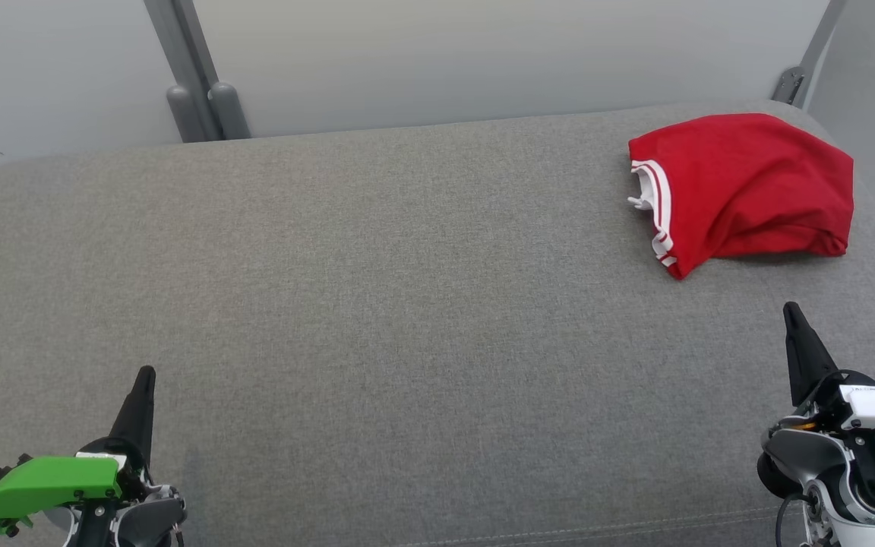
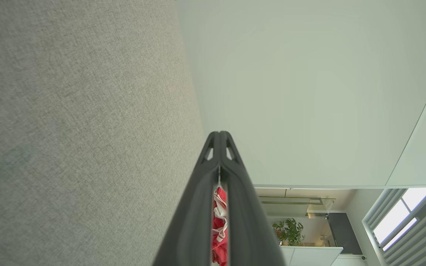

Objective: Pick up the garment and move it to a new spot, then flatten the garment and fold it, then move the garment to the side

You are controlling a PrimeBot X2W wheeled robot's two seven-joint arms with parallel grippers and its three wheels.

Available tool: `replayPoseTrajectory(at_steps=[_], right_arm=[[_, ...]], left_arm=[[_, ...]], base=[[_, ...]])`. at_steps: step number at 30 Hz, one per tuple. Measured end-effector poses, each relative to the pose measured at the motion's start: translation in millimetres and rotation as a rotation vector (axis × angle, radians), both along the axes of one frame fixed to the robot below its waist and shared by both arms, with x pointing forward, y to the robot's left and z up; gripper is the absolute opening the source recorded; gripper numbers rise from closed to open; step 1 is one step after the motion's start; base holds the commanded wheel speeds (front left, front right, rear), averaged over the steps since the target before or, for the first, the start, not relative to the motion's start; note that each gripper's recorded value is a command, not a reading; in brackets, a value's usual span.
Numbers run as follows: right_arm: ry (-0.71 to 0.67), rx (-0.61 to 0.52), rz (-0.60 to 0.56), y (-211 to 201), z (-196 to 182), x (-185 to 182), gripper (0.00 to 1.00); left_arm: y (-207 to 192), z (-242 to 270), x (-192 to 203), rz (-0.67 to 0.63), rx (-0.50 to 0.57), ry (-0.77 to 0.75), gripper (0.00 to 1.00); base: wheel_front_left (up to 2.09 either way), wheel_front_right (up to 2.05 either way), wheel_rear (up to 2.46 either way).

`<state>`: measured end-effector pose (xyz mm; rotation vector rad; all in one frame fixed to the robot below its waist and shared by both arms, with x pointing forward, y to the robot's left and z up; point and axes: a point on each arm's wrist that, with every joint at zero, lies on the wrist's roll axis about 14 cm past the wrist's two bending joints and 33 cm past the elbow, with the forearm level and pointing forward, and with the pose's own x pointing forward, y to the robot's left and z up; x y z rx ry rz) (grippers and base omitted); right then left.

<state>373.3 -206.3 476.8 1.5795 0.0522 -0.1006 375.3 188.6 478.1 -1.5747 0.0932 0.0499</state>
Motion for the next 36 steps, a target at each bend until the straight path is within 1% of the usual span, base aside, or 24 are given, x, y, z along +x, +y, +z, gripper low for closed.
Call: replayPoseTrajectory(at_steps=[36], right_arm=[[0.0,0.0,0.0,0.0,0.0,0.0,0.0]], left_arm=[[0.0,0.0,0.0,0.0,0.0,0.0,0.0]], base=[[0.0,0.0,0.0]])
